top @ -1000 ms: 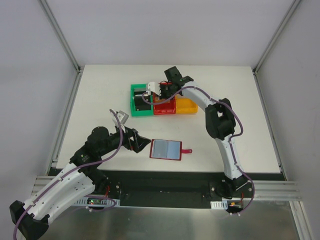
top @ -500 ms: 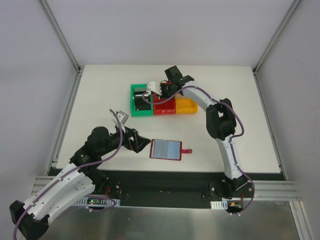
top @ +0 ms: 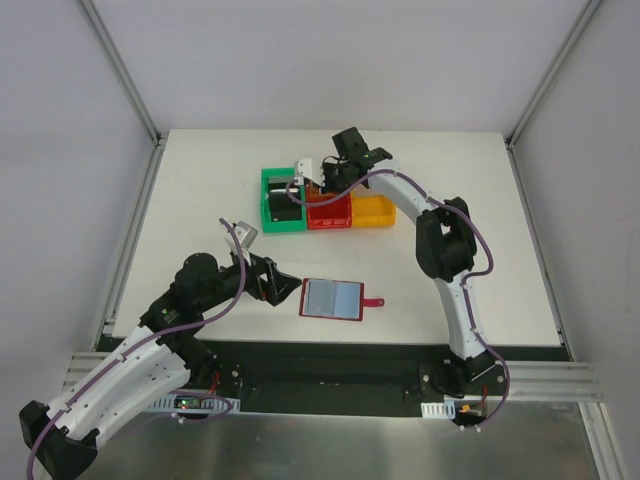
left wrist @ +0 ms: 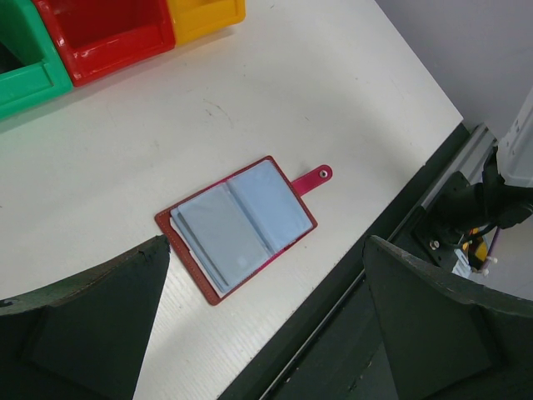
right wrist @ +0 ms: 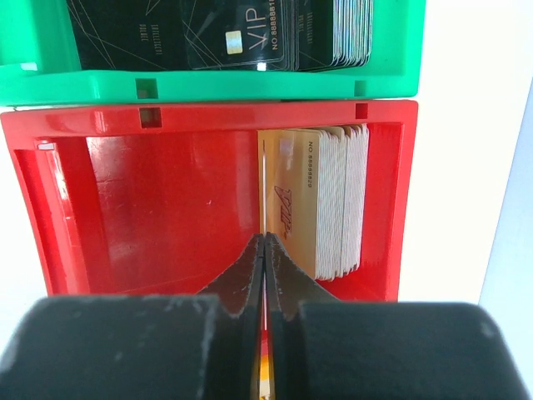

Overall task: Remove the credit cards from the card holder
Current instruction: Place the credit card in the storage box.

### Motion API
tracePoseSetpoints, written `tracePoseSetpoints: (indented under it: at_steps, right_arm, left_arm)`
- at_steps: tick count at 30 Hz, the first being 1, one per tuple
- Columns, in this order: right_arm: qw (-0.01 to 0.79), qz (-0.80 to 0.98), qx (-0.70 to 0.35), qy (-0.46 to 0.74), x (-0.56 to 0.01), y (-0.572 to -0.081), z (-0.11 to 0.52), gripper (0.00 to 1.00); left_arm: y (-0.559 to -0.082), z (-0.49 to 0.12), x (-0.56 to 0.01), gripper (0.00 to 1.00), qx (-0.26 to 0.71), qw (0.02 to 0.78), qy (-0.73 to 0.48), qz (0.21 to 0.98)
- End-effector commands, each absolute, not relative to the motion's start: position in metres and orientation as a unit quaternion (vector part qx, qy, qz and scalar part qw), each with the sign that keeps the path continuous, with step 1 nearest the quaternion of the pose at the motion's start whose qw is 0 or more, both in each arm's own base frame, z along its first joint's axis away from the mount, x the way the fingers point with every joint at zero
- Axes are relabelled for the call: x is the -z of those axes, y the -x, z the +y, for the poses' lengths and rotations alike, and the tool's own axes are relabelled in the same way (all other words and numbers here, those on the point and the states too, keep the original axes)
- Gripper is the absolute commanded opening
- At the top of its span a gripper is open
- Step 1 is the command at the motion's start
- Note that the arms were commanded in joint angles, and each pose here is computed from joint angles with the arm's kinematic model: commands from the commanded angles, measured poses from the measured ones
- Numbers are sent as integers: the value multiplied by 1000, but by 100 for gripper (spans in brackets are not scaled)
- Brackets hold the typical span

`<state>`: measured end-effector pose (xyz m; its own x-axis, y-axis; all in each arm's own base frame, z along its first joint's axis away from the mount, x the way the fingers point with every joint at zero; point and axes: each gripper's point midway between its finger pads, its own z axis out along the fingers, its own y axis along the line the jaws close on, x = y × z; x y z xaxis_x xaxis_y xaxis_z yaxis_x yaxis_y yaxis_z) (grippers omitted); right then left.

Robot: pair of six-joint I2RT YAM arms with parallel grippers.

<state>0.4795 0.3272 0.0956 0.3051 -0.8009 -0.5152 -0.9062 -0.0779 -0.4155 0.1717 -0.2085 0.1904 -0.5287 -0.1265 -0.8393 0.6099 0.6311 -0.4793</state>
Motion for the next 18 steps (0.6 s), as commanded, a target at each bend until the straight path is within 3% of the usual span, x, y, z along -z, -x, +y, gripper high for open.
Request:
tracePoseSetpoints:
  at_steps: [1,18]
  right_arm:
    - [364,577,-85,726,-114,-479,331,1]
    - [351,585,-101,724,-90,-480,338,1]
  left_arm:
    - [-175,-210,-199,99,407,470,-158,767]
    - [-175,-211,-198,99,406,469,-159,768]
